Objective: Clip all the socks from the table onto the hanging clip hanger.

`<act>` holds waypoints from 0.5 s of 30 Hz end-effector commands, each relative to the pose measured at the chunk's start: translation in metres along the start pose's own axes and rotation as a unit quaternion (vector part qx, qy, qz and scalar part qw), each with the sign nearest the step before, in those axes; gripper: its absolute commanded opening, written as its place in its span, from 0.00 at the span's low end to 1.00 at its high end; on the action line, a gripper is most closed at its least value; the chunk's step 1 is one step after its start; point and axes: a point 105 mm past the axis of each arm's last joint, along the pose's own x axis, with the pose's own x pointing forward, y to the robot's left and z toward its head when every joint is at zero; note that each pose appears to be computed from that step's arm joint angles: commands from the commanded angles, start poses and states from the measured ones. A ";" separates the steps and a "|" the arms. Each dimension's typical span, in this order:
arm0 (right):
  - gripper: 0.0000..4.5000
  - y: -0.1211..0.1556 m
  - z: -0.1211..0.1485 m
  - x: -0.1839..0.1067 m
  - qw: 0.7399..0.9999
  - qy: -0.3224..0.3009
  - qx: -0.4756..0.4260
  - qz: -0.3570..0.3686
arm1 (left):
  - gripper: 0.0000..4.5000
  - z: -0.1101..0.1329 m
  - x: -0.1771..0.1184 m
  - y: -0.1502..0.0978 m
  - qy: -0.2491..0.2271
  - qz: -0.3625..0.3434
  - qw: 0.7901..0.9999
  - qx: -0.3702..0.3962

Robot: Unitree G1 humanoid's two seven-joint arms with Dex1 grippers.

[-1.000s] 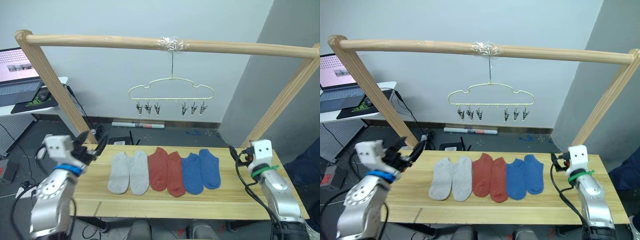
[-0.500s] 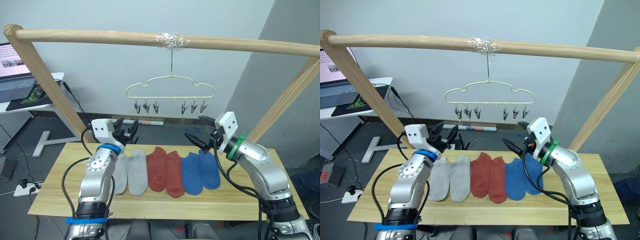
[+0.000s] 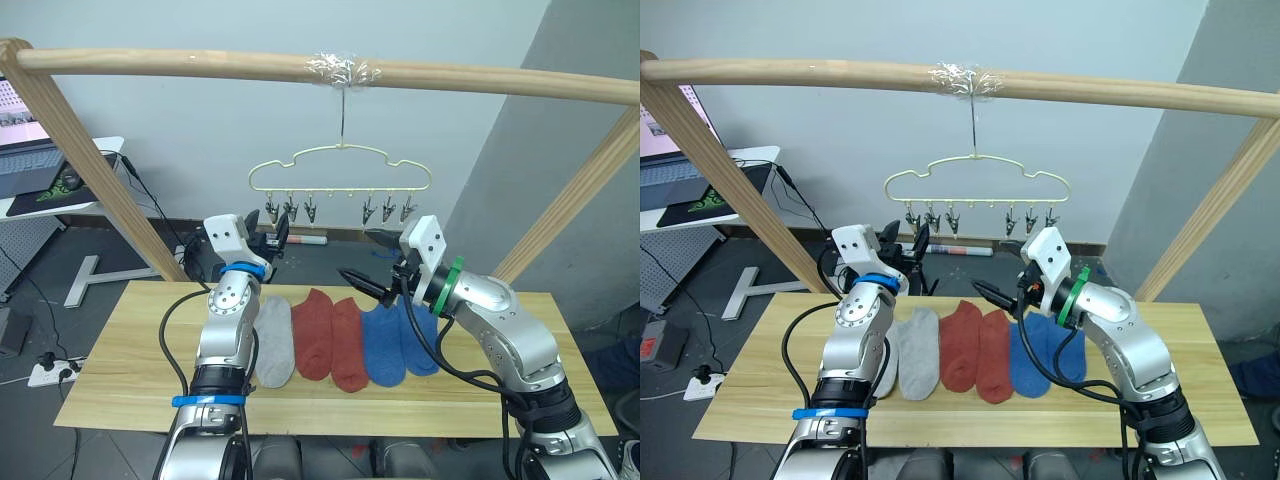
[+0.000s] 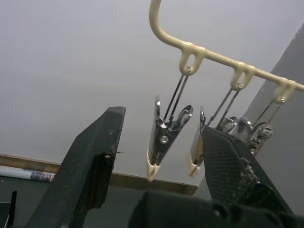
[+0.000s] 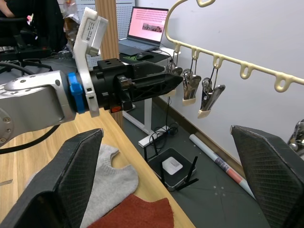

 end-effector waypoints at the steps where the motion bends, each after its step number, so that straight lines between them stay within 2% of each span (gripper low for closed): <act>1: 1.00 0.002 0.019 0.000 0.999 -0.029 -0.015 0.005 | 0.65 0.015 0.008 -0.004 -0.030 -0.008 0.999 0.016; 15: 1.00 -0.002 0.027 0.001 0.999 -0.037 -0.011 0.003 | 0.65 0.030 0.016 0.009 -0.059 0.009 0.998 0.034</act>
